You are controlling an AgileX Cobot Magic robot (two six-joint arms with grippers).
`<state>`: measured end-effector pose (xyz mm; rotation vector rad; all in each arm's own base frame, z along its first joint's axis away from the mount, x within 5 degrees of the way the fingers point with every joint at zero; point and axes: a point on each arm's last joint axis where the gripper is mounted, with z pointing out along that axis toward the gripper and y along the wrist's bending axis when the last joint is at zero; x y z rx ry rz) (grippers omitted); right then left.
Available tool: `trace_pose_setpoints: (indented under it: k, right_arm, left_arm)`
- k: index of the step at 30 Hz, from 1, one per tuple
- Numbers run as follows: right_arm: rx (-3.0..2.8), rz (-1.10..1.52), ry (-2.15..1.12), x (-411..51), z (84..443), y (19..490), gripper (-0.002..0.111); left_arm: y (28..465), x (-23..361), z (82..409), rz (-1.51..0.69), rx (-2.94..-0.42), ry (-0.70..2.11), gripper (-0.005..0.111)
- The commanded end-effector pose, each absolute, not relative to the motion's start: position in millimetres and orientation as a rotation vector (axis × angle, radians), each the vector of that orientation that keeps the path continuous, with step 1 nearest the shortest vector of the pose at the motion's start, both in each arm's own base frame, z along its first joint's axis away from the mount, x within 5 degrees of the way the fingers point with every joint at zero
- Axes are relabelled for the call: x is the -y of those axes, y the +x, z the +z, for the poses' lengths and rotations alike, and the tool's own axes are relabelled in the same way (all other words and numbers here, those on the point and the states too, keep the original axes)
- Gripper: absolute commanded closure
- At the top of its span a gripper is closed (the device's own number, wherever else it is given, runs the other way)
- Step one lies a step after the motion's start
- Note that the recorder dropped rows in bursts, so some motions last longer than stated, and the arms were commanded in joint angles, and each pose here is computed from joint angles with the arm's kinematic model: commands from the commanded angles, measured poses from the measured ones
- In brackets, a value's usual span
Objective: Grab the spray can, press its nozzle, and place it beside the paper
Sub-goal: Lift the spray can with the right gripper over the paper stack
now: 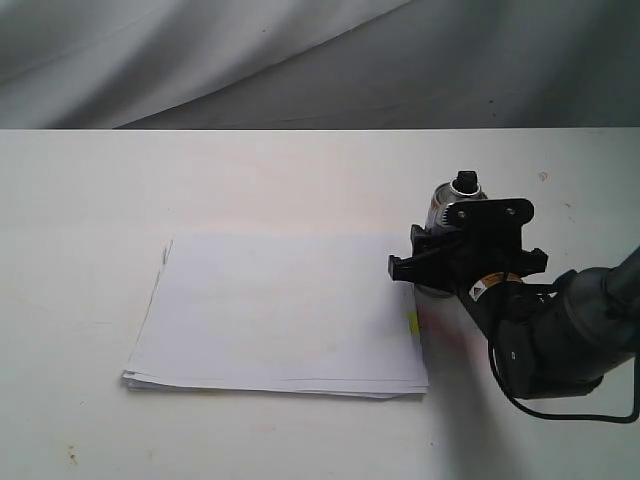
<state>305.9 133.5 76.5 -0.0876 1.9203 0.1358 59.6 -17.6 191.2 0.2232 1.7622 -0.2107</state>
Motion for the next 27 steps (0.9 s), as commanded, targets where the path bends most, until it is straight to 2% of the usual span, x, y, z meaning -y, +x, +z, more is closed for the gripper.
trace_pose_setpoints:
  k: [1, 3, 8, 19, 27]
  right_arm:
    - [-1.969, 0.145, -0.103, -134, 75, 304, 0.101]
    - [-1.949, 0.125, -0.14, -134, 82, 305, 0.108]
    - [-1.899, 0.047, -0.294, -135, 120, 306, 0.108]
    - [-2.125, 0.037, -0.87, -138, 213, 318, 0.108]
    - [-2.024, -0.222, -1.29, -159, 261, 326, 0.108]
  left_arm:
    - [60, 18, 190, -0.206, -1.766, 0.229, 0.107]
    - [60, 18, 190, -0.206, -1.766, 0.229, 0.107]
    - [60, 18, 190, -0.206, -1.766, 0.229, 0.107]
    - [60, 18, 190, -0.206, -1.766, 0.229, 0.107]
    - [60, 18, 190, -0.206, -1.766, 0.229, 0.107]
